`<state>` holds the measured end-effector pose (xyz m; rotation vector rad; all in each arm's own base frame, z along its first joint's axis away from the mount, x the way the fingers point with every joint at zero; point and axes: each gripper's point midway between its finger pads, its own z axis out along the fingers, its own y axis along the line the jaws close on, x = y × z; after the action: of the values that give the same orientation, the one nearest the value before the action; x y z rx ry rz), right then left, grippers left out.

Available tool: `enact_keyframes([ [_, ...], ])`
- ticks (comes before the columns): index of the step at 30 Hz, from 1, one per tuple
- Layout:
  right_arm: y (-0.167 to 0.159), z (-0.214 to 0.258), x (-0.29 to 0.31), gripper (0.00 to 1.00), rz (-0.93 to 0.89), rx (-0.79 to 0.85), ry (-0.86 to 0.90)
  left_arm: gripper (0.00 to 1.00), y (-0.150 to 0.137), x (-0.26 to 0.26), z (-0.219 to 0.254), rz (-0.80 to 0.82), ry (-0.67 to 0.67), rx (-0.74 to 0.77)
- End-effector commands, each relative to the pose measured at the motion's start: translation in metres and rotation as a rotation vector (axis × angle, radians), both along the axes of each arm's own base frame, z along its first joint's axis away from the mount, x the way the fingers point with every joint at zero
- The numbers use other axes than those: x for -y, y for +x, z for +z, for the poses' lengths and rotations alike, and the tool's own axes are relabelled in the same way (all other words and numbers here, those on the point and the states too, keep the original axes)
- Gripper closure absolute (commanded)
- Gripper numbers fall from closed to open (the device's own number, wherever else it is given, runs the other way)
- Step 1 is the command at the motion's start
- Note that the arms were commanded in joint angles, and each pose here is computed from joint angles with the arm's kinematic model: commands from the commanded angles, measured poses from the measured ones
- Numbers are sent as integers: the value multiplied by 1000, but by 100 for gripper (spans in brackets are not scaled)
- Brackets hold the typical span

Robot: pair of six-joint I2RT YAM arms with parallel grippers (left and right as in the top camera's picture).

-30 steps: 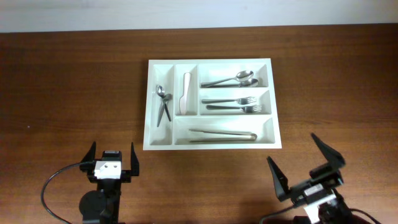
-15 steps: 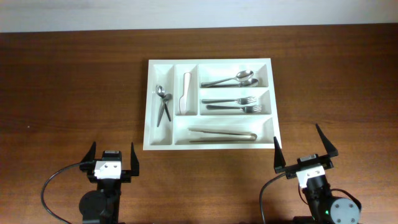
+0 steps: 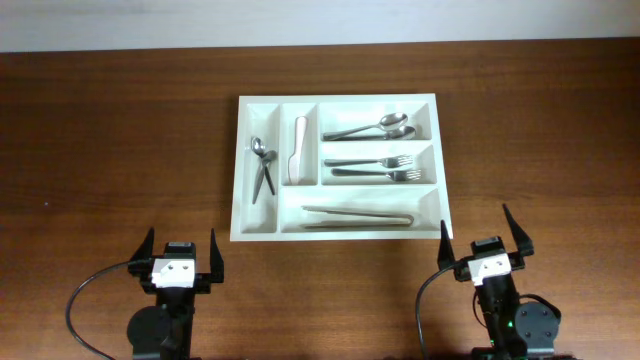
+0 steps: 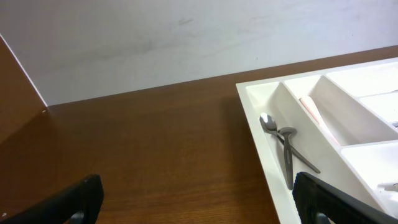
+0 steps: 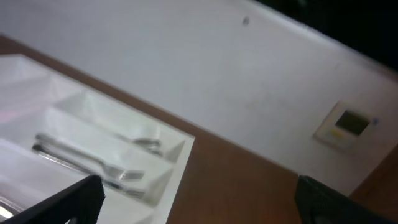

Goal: Pack container

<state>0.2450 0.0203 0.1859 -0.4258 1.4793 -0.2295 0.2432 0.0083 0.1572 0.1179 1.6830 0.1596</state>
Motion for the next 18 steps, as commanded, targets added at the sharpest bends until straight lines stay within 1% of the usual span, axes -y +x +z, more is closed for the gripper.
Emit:
enact_keyframes([
  [1, 1, -8, 7, 1, -40, -26, 9, 1, 0, 1, -1, -5, -10, 5],
  [5, 0, -27, 7, 1, -37, -104, 14, 1, 0, 1, -1, -5, -10, 5],
  [18, 1, -27, 10, 1, -56, -104, 18, 1, 0, 1, -1, -5, -10, 5],
])
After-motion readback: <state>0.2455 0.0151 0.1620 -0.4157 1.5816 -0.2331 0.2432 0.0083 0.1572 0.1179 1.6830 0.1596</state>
